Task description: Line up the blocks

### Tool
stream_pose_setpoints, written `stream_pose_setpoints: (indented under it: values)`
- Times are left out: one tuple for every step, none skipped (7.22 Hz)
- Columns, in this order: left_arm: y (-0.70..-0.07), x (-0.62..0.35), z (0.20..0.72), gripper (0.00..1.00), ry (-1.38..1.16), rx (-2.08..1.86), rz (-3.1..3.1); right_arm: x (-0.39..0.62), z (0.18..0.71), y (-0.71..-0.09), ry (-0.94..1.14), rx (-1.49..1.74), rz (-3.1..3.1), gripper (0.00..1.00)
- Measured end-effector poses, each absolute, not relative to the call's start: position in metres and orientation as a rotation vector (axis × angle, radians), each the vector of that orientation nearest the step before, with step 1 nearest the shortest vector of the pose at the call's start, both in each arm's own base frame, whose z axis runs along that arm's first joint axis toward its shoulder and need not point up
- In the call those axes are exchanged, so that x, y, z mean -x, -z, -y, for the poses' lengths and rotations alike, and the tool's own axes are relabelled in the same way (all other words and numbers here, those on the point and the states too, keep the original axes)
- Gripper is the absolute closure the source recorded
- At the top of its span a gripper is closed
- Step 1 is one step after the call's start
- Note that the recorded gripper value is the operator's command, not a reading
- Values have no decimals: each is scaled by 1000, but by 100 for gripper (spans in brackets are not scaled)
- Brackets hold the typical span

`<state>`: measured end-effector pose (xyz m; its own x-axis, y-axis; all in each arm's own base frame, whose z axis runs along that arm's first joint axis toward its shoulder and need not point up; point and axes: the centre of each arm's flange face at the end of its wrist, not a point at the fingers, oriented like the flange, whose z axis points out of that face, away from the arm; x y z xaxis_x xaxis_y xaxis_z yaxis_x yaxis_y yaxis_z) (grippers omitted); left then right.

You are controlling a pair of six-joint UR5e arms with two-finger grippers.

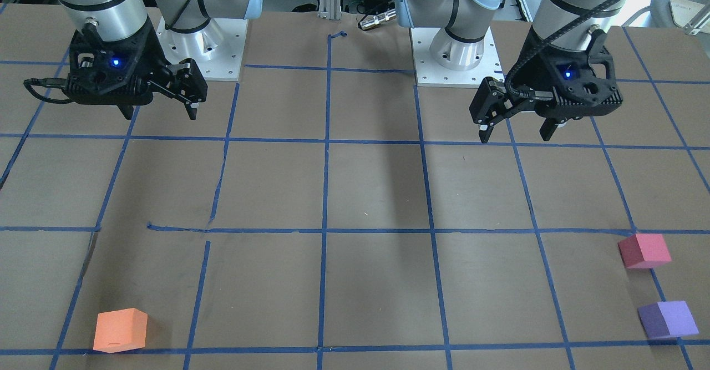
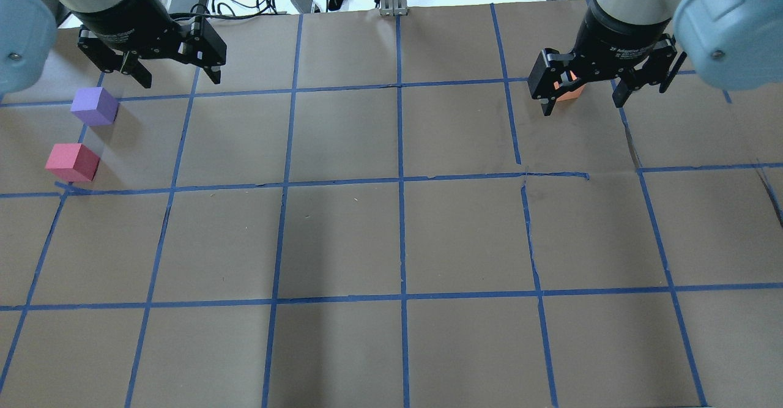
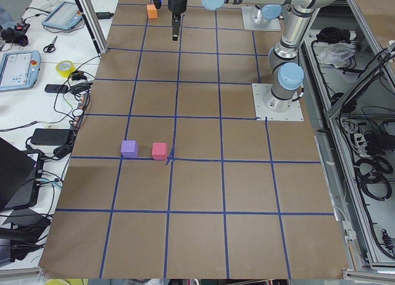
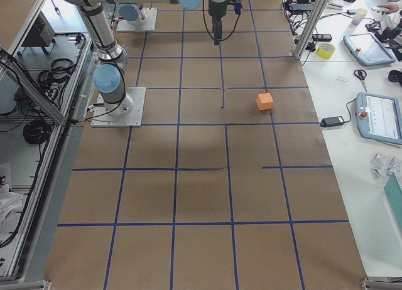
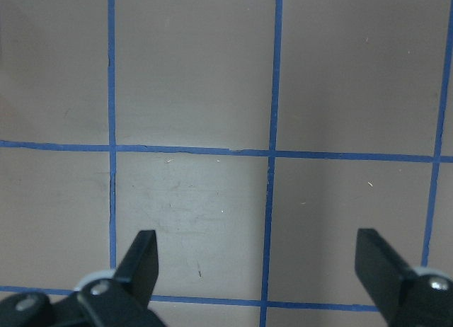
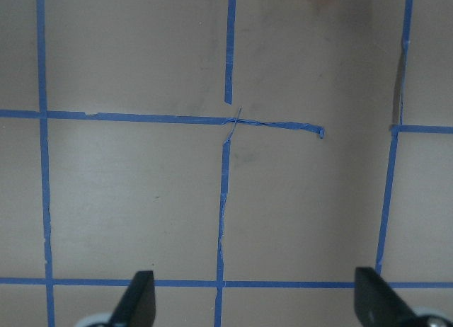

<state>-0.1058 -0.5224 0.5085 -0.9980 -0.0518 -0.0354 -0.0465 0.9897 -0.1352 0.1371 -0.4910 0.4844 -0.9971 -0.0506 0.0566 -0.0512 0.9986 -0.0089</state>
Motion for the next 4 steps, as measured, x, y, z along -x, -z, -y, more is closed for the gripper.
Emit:
stream_pose_setpoints:
  values:
    - [-508, 106, 522, 0, 209, 77, -3094, -137, 492, -483, -12, -73, 3084, 0]
    - [-509, 106, 522, 0, 209, 76, -3094, -137, 494, -480, -5, -71, 3086, 0]
    - [-509, 106, 522, 0, 209, 77, -3094, -136, 497, -478, -3, -71, 3091, 0]
    - [-509, 106, 522, 0, 209, 77, -3093, -131, 501, -474, -3, -59, 3090, 0]
